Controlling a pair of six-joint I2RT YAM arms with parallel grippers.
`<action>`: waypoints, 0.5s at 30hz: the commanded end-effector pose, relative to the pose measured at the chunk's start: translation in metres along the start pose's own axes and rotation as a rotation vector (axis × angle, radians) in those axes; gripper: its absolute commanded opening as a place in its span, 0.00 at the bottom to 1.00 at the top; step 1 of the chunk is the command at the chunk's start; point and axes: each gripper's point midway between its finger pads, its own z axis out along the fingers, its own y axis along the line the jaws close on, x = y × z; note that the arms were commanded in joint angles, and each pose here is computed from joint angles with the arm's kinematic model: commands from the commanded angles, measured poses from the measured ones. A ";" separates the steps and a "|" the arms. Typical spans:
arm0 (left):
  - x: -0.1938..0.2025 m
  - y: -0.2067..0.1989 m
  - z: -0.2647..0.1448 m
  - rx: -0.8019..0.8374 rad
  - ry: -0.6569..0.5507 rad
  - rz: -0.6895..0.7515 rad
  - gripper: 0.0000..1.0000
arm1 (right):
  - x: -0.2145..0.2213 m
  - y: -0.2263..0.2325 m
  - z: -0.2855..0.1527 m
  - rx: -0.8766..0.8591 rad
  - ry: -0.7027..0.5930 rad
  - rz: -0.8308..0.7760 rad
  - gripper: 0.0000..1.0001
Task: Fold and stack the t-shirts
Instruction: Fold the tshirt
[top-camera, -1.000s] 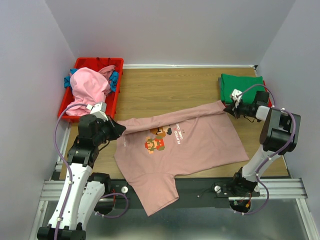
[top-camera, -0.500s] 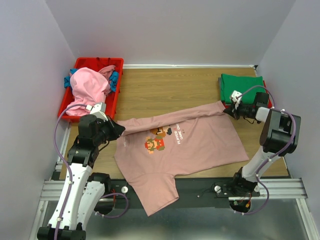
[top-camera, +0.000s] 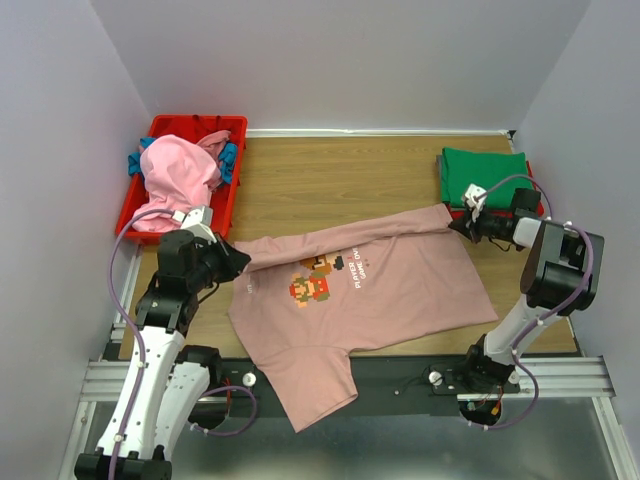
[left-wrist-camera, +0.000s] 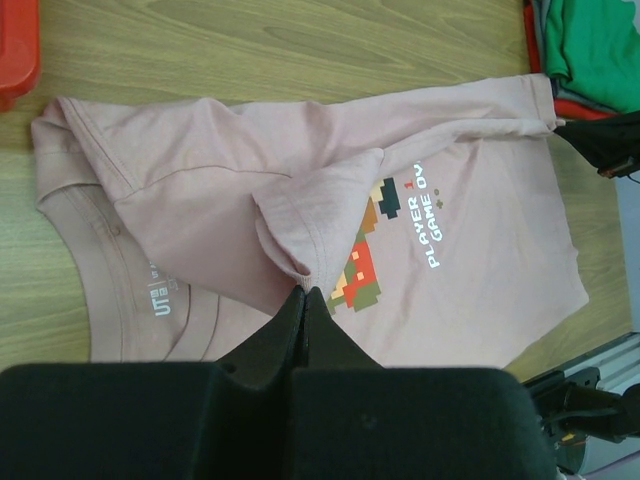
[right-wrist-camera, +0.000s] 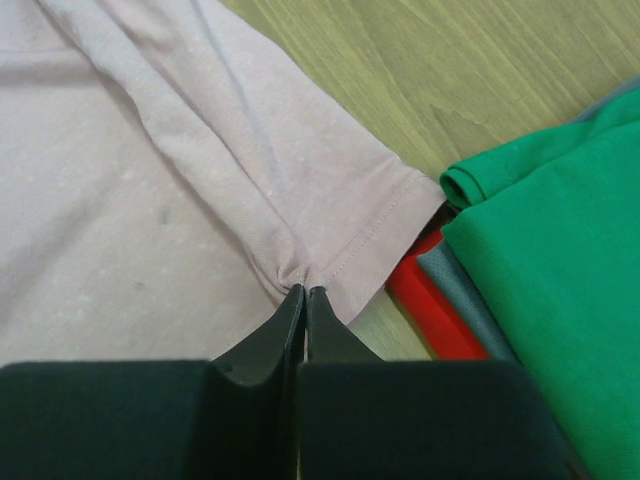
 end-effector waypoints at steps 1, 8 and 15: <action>0.014 0.006 0.002 -0.004 0.038 0.000 0.00 | -0.005 0.006 -0.006 0.002 -0.015 -0.022 0.08; 0.020 0.008 0.005 0.002 0.063 0.007 0.00 | -0.004 0.003 -0.014 0.033 0.009 0.009 0.43; 0.029 0.009 0.005 0.011 0.092 0.008 0.00 | -0.041 -0.012 -0.050 0.142 -0.023 0.046 0.59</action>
